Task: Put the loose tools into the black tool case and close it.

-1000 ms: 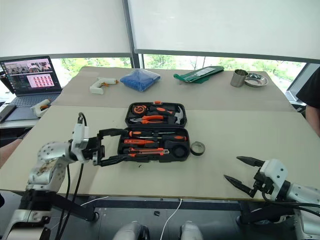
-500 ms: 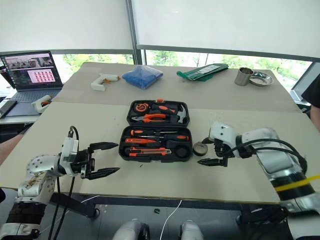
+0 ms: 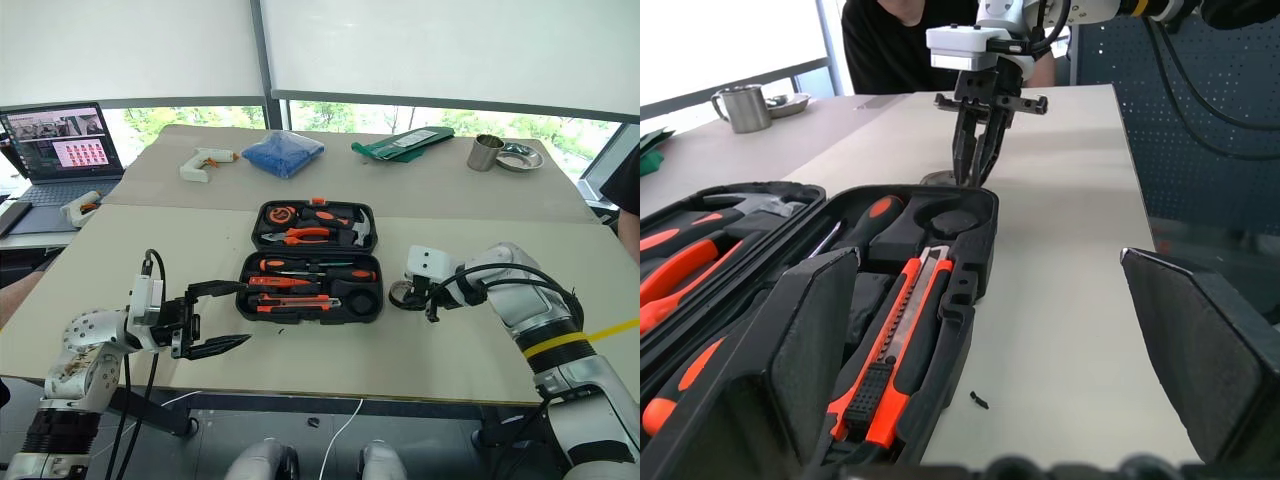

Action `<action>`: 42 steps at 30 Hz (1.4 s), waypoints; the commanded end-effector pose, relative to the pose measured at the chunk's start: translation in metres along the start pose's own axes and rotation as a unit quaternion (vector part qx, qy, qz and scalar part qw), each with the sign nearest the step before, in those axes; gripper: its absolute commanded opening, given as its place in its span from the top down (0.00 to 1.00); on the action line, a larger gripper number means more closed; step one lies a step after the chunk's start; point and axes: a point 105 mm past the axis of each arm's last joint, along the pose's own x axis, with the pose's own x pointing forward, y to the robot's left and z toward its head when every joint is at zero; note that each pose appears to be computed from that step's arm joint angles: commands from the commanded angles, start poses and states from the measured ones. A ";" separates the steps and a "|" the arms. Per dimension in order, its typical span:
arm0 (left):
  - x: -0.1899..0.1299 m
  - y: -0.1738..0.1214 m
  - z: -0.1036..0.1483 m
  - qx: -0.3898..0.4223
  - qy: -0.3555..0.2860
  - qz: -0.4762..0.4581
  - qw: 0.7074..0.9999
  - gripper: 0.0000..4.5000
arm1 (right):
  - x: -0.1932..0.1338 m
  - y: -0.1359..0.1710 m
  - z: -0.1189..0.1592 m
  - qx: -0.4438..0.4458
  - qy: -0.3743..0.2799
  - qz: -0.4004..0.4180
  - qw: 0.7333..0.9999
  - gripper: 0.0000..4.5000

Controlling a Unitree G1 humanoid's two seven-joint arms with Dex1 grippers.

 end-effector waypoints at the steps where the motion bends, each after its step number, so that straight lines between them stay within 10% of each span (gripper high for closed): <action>1: 0.004 -0.001 0.008 0.010 -0.018 -0.005 1.000 0.00 | -0.020 -0.009 0.021 -0.016 -0.036 -0.011 0.999 0.99; 10: 0.005 -0.003 0.005 0.007 -0.019 0.003 1.000 0.00 | -0.025 0.021 0.093 -0.015 -0.146 0.074 0.986 0.99; 25: -0.006 0.001 -0.005 0.009 0.003 0.036 0.999 0.00 | 0.019 0.029 0.067 0.016 -0.067 0.068 0.995 0.99; 38: -0.033 0.029 0.003 -0.019 0.006 0.157 0.987 0.00 | -0.034 0.010 0.099 0.051 -0.180 0.063 0.980 0.03; 42: -0.054 0.069 0.002 -0.012 0.043 0.281 0.959 0.16 | -0.049 -0.034 0.070 0.114 -0.200 -0.064 0.971 0.02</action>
